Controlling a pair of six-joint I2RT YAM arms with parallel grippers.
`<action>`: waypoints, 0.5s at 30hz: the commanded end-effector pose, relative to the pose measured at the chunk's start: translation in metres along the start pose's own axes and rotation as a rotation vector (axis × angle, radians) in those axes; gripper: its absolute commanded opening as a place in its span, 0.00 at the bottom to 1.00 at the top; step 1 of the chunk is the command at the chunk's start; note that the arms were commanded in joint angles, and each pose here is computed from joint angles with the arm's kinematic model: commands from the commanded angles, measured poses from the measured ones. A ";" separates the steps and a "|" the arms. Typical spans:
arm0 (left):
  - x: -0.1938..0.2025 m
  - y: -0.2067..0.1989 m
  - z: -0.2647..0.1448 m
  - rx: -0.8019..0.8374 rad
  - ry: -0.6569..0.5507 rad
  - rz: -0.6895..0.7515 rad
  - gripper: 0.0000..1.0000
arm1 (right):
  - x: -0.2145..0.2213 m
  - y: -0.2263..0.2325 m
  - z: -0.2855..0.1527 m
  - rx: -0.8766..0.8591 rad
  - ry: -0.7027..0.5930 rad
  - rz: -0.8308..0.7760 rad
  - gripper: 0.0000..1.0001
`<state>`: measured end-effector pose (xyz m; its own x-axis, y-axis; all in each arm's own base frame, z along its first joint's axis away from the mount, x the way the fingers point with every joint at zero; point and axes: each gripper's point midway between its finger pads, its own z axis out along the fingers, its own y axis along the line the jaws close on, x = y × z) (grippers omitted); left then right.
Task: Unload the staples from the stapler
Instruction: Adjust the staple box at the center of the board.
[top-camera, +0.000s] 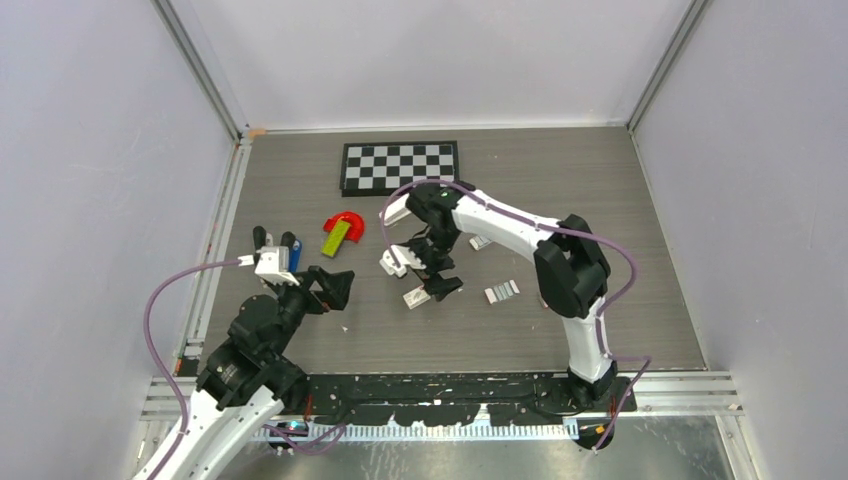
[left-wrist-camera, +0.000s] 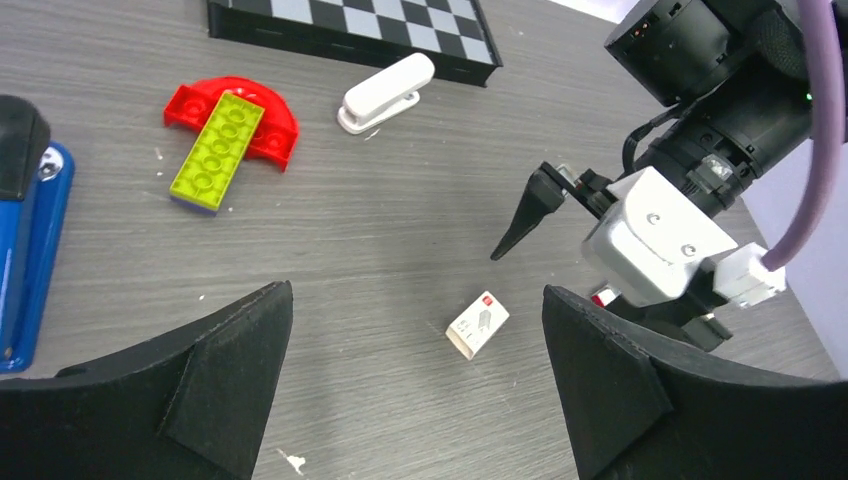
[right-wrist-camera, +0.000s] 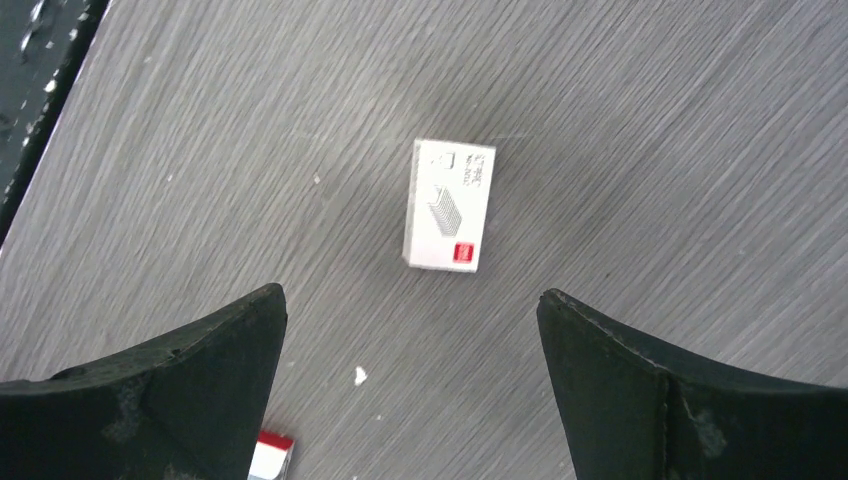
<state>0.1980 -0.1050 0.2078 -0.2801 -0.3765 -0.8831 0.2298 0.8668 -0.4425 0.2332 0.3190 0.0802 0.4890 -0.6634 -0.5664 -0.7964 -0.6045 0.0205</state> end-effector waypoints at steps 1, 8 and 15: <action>-0.003 0.013 -0.005 -0.064 -0.021 -0.015 0.96 | -0.017 -0.005 0.012 0.011 0.037 0.065 1.00; -0.008 0.024 -0.012 -0.098 -0.086 -0.042 0.95 | -0.005 -0.018 0.039 0.122 0.092 0.170 1.00; -0.007 0.027 -0.013 -0.107 -0.092 -0.050 0.95 | -0.001 -0.023 0.054 0.149 0.128 0.178 0.95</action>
<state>0.1926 -0.0804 0.2019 -0.2222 -0.4226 -0.8787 0.1445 0.8770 -0.4583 0.2230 0.3469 0.0405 0.3826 -0.7963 -0.4685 -0.8927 -0.4493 0.0344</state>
